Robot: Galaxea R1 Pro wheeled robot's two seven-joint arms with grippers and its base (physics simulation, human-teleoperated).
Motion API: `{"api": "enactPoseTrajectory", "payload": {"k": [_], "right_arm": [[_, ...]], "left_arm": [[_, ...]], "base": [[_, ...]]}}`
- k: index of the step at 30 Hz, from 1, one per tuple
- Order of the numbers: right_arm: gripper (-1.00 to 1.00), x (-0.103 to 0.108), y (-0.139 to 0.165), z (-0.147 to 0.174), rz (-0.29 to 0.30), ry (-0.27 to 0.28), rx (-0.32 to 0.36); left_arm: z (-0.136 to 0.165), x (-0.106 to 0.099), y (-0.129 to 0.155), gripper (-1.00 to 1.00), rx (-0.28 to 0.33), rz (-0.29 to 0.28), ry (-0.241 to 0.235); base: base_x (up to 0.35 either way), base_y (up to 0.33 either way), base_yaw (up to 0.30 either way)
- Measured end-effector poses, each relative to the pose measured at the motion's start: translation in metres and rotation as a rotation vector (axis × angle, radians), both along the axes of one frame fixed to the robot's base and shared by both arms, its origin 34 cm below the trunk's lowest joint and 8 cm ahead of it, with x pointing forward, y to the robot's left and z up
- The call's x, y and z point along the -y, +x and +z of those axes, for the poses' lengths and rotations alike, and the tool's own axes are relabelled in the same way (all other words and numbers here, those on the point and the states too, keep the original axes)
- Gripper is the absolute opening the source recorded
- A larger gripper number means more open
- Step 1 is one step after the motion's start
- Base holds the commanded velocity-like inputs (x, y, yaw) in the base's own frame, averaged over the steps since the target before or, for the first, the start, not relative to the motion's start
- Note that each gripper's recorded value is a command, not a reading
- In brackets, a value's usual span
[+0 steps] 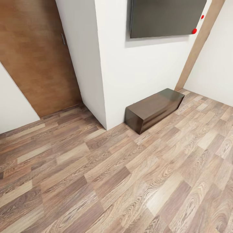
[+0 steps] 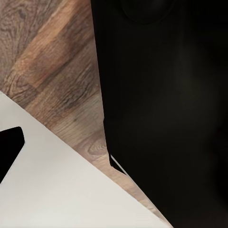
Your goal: In the bedroom, move the book from the bed onto either nightstand, and place the two sandals side by side next to the bed.
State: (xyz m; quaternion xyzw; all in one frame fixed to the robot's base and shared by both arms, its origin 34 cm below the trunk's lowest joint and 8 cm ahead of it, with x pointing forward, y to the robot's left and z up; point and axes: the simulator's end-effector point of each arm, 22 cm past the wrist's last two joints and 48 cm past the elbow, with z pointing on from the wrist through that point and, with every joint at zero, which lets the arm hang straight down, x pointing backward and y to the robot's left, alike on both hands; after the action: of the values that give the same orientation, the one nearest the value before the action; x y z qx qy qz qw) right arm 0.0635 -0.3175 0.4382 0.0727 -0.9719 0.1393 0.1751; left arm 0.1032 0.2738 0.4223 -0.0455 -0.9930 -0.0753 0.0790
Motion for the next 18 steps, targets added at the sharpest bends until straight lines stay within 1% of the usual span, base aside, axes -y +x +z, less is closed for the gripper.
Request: {"api": "enactPoseTrajectory", "payload": {"k": [10, 18], "right_arm": [[1.00, -0.0052, -0.0015, -0.0001, -0.001, 0.007, -0.002], [1.00, -0.0082, -0.0014, -0.0003, -0.002, 0.011, -0.002]], "left_arm": [[0.0000, 0.0000, 0.0000, 1.00, 0.000, 0.000, 0.000], [0.0000, 0.0000, 0.0000, 1.00, 0.000, 0.000, 0.000]], "base": [[0.000, 0.000, -0.172], [0.000, 0.000, -0.138]]}}
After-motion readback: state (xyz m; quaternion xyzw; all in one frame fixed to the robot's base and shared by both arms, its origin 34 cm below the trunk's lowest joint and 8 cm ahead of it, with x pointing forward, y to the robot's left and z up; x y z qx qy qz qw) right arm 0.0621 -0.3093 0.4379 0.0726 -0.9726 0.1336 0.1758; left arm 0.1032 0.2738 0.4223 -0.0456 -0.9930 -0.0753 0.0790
